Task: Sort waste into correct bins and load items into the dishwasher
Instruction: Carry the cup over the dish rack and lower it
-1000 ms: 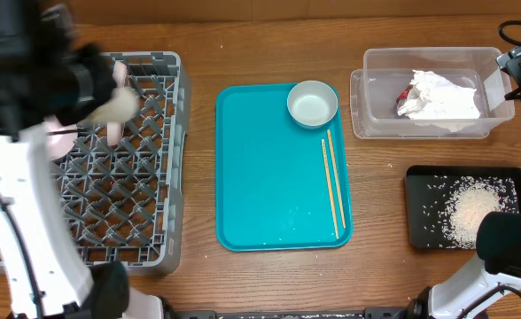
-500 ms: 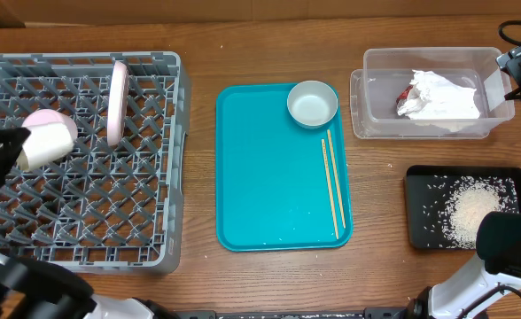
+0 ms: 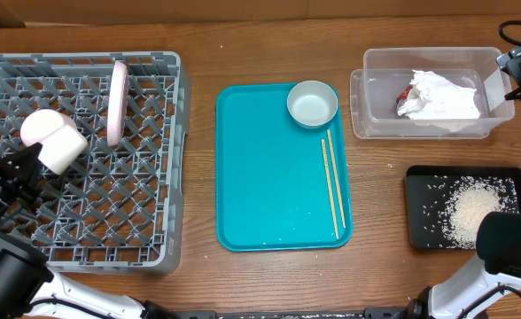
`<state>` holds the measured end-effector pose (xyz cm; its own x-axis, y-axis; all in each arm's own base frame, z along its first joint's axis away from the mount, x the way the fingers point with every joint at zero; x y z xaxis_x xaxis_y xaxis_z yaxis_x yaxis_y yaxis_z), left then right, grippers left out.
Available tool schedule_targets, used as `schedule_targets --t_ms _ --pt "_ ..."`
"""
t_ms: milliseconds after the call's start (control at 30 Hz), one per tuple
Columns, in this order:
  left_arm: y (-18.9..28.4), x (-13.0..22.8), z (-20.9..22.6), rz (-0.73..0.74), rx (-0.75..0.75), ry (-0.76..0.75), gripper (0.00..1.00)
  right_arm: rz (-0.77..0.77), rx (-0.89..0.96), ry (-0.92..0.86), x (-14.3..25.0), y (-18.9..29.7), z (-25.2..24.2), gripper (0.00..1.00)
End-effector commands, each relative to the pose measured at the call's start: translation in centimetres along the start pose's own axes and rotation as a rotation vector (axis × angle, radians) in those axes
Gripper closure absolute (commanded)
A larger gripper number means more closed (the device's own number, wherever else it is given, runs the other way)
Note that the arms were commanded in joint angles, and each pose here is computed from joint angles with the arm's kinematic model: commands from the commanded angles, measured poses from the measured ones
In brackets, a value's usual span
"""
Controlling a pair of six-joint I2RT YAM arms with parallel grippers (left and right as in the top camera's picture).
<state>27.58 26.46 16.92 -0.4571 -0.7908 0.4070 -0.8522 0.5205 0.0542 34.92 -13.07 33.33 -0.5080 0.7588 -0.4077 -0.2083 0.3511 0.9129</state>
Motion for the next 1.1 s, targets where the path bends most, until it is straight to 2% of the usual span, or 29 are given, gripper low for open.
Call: schedule_targets --t_ms 0,200,500,667,867,933,1000,1067 --pt "0.0 -0.2 0.3 0.005 0.025 -0.013 0.96 -0.024 -0.005 -0.007 -0.2 0.8 -0.4 0.0" --pt "0.1 -0.6 2.0 -0.029 -0.135 0.007 0.96 -0.024 -0.005 -0.007 -0.2 0.8 -0.4 0.0" --pt "2.6 -0.7 2.2 -0.088 -0.13 0.081 0.96 -0.024 -0.005 -0.007 -0.2 0.8 -0.4 0.0" --pt "3.9 -0.6 2.3 -0.112 -0.12 0.074 0.96 -0.024 -0.005 -0.007 -0.2 0.8 -0.4 0.0" --pt "4.3 -0.6 3.0 -0.125 -0.194 0.082 0.96 -0.024 -0.005 -0.007 -0.2 0.8 -0.4 0.0" --pt "4.3 -0.2 3.0 -0.119 -0.196 0.115 0.92 -0.024 -0.005 -0.007 -0.2 0.8 -0.4 0.0" --pt "4.6 -0.2 3.1 -0.127 -0.256 0.121 0.9 -0.024 -0.005 -0.007 -0.2 0.8 -0.4 0.0" --pt "5.2 -0.4 3.0 -0.15 -0.396 0.105 0.87 -0.024 -0.005 -0.007 -0.2 0.8 -0.4 0.0"
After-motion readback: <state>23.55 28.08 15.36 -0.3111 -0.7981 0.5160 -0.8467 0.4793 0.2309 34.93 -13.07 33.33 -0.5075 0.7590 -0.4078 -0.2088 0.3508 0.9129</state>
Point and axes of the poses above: each gripper's point midway between its finger pads, its own y axis back along the fingers, its own z axis along the line the jaws close on, x = y × z, the point moved 7 cm from there along y, back along the fingers, and after that the axes turned 14 degrees about y, right-handed, at the moved point
